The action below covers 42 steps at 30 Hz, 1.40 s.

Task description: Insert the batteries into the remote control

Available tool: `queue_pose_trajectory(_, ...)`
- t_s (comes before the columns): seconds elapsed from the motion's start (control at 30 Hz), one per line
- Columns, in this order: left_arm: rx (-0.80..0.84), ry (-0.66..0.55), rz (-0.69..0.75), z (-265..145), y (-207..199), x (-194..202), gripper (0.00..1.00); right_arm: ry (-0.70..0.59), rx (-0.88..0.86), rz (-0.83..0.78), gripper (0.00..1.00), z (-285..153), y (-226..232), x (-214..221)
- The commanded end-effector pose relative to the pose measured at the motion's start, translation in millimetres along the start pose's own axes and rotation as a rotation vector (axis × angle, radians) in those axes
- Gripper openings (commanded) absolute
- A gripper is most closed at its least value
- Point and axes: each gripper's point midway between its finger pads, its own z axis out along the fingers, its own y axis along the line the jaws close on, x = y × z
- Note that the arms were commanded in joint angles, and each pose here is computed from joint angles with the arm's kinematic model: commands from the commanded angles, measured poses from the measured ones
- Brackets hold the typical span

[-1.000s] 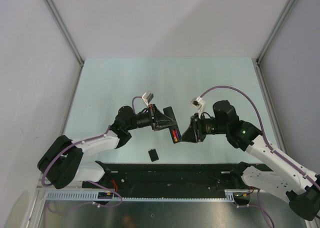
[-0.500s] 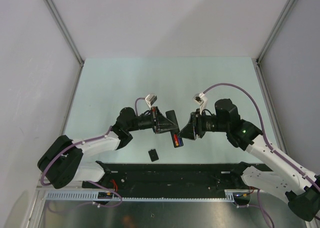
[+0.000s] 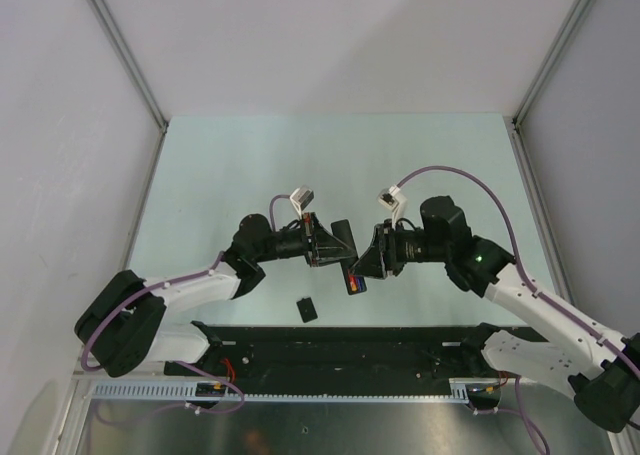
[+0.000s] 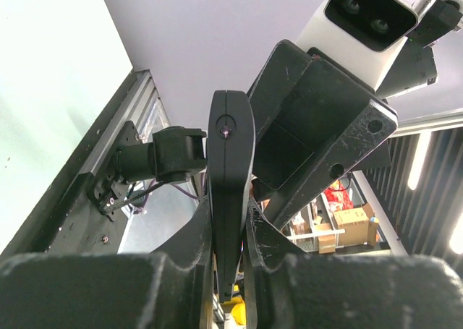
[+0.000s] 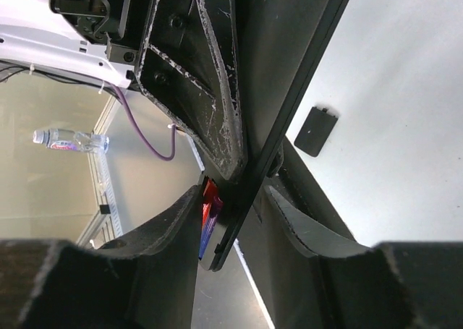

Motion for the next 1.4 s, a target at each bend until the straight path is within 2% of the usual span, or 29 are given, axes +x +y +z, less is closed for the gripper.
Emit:
queue_pose_trajectory(0.0, 0.112, -0.008, 0.114, 1.2, -42.7, -5.1, 0.0, 0.01, -0.03, -0.008, 0.4, 2.1, 7.6, -2.3)
queue_pose_trajectory(0.17, 0.115, -0.012, 0.121, 1.3, -44.5, -5.9, 0.0, 0.045, -0.032, 0.014, 0.35, 6.2, 4.4, 3.8)
queue_pose_trajectory(0.33, 0.119, -0.018, 0.129, 0.8, -46.3, -6.4, 0.0, 0.065, -0.017, 0.026, 0.18, 8.1, -0.9, 8.4)
queue_pose_trajectory(0.37, 0.118, -0.016, 0.129, 0.6, -45.8, -6.0, 0.0, 0.068, -0.016, 0.026, 0.12, 8.0, -1.2, 9.5)
queue_pose_trajectory(0.43, 0.121, -0.016, 0.132, 0.5, -46.5, -5.9, 0.0, 0.066, -0.01, 0.027, 0.07, 7.7, -2.5, 9.4)
queue_pose_trajectory(0.53, 0.118, -0.019, 0.133, 0.5, -45.5, -6.3, 0.0, 0.058, -0.017, 0.03, 0.13, 7.0, -0.4, 7.5)
queue_pose_trajectory(0.57, 0.115, -0.019, 0.132, 0.7, -43.8, -6.2, 0.0, 0.055, -0.022, 0.03, 0.23, 6.7, 0.8, 6.6)
queue_pose_trajectory(0.67, 0.109, -0.018, 0.128, 0.7, -40.9, -5.8, 0.0, 0.036, -0.036, 0.04, 0.43, 5.1, 5.4, 1.7)
queue_pose_trajectory(0.8, 0.103, -0.022, 0.126, 1.1, -38.1, -6.5, 0.0, 0.009, -0.064, 0.052, 0.52, 2.0, 13.0, -5.6)
queue_pose_trajectory(1.0, 0.115, -0.036, 0.134, 2.9, -44.9, -10.8, 0.0, 0.028, -0.111, 0.083, 0.54, 1.7, 21.7, -2.6)
queue_pose_trajectory(1.13, 0.135, -0.045, 0.148, 4.3, -55.5, -14.3, 0.0, 0.058, -0.122, 0.099, 0.5, 4.0, 19.6, 6.6)
queue_pose_trajectory(1.37, 0.161, -0.049, 0.172, 5.2, -68.7, -17.0, 0.0, 0.076, -0.115, 0.115, 0.32, 6.1, 13.3, 13.9)
